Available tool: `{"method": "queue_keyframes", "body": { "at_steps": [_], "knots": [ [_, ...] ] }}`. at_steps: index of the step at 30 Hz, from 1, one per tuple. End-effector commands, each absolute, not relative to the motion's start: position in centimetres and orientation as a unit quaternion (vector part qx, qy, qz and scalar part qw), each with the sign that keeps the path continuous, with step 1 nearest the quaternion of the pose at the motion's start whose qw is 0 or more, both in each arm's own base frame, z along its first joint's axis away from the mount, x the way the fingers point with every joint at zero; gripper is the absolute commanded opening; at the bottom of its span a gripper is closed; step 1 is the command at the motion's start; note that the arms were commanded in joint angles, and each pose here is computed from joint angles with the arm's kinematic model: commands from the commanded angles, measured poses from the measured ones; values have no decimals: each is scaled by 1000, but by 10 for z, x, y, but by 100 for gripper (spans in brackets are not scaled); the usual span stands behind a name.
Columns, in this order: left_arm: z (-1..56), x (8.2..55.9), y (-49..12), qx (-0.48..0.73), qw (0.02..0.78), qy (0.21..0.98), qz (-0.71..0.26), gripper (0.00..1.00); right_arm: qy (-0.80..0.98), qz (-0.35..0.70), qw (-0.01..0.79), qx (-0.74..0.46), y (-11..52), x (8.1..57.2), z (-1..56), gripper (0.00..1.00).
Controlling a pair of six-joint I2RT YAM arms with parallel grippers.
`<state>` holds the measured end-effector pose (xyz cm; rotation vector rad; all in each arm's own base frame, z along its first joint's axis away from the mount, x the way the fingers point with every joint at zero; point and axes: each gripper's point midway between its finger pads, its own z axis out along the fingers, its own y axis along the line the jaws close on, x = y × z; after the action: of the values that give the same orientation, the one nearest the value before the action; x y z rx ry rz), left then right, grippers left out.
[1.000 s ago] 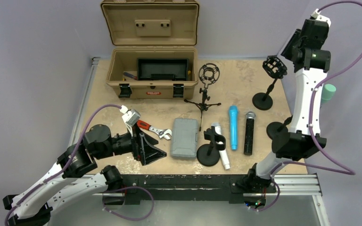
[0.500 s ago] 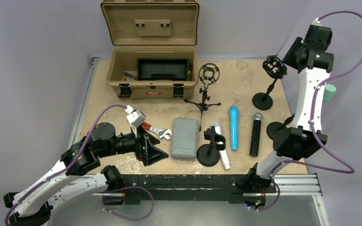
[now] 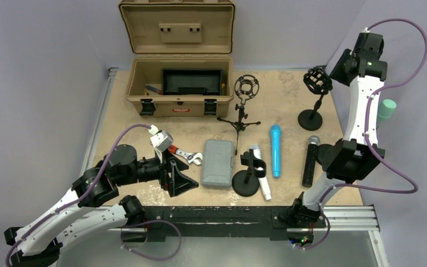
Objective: Remove the microphone from the stand
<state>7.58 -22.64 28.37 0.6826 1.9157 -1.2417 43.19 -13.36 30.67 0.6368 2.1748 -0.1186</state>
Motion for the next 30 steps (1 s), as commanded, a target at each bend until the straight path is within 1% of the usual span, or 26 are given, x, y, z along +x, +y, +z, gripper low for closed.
{"method": "queue_keyframes", "body": {
  "at_steps": [1,10,15,17,22,27,30],
  "knots": [
    [305,75,-231,280,387,723,-499,91,869,-52,425,246,-135,429,308,32],
    [305,76,-233,282,384,725,-498,91,870,-47,425,246,-135,434,307,33],
    [302,77,-235,283,379,728,-497,91,858,-23,450,247,-128,437,326,34],
    [302,76,-236,282,377,727,-499,91,841,-25,479,252,-131,434,347,37],
    [303,76,-236,280,376,727,-501,91,803,-16,543,245,-125,422,401,51],
    [302,75,-238,278,370,728,-505,91,808,-19,538,241,-121,409,405,53],
    [302,72,-240,280,362,727,-511,91,809,-48,530,249,-128,394,399,51]
  ]
}}
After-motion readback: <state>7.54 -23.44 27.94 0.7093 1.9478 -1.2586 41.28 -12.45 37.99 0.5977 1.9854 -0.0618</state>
